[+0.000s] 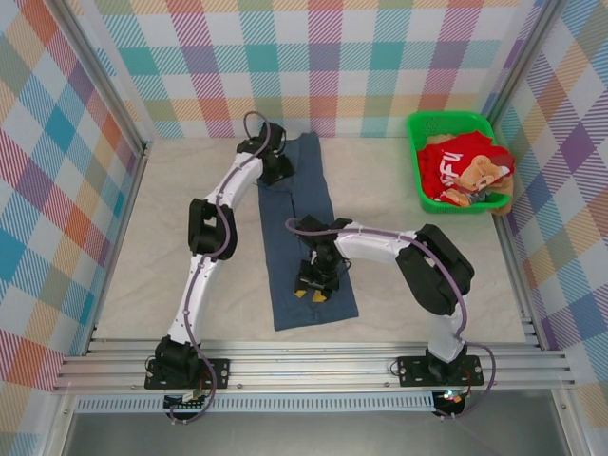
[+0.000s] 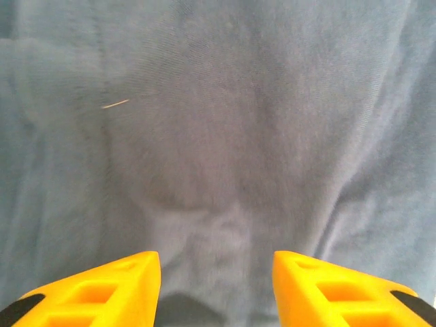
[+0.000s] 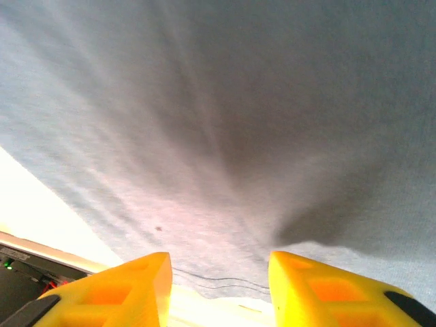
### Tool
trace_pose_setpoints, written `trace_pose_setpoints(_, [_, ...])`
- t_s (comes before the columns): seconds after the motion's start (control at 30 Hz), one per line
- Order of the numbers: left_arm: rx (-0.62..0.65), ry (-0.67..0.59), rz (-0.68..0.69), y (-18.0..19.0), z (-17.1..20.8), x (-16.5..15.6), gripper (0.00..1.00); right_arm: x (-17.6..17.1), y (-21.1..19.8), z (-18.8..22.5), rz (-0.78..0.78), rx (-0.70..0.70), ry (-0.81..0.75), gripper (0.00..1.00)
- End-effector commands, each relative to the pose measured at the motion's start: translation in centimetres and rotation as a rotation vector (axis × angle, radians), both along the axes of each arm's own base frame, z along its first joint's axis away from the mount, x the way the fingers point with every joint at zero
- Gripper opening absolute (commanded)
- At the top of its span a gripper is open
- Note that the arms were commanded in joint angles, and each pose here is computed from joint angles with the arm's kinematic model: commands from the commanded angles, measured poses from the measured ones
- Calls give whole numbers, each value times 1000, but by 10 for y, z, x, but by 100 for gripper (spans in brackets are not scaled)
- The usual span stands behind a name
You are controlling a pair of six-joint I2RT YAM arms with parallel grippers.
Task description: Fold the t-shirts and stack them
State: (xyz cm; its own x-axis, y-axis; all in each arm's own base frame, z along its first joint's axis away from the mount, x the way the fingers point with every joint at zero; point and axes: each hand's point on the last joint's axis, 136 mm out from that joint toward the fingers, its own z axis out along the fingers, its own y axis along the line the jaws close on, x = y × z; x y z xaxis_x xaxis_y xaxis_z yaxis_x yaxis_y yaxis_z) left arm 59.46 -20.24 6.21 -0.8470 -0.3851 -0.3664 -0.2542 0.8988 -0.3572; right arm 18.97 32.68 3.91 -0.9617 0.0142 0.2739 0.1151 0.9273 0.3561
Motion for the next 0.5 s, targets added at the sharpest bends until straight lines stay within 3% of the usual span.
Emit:
trace_pose_setpoints(0.0, [5, -90, 32, 13, 104, -23, 48, 16, 2, 40, 57, 17, -140, 46])
trace_pose_setpoints(0.13, [-28, -1, 64, 25, 115, -86, 49, 27, -16, 71, 94, 2, -237, 48])
trace_pose_setpoints(0.27, [-144, 264, 110, 28, 76, -201, 47, 30, -70, 71, 29, -15, -231, 48])
trace_pose_setpoints(0.4, [-243, 422, 143, 16, 42, -328, 47, 27, -113, 69, -40, 44, -190, 48])
trace_pose_setpoints(0.47, [-286, 474, 141, -1, 23, -375, 47, 22, -124, 66, -65, 52, -164, 48])
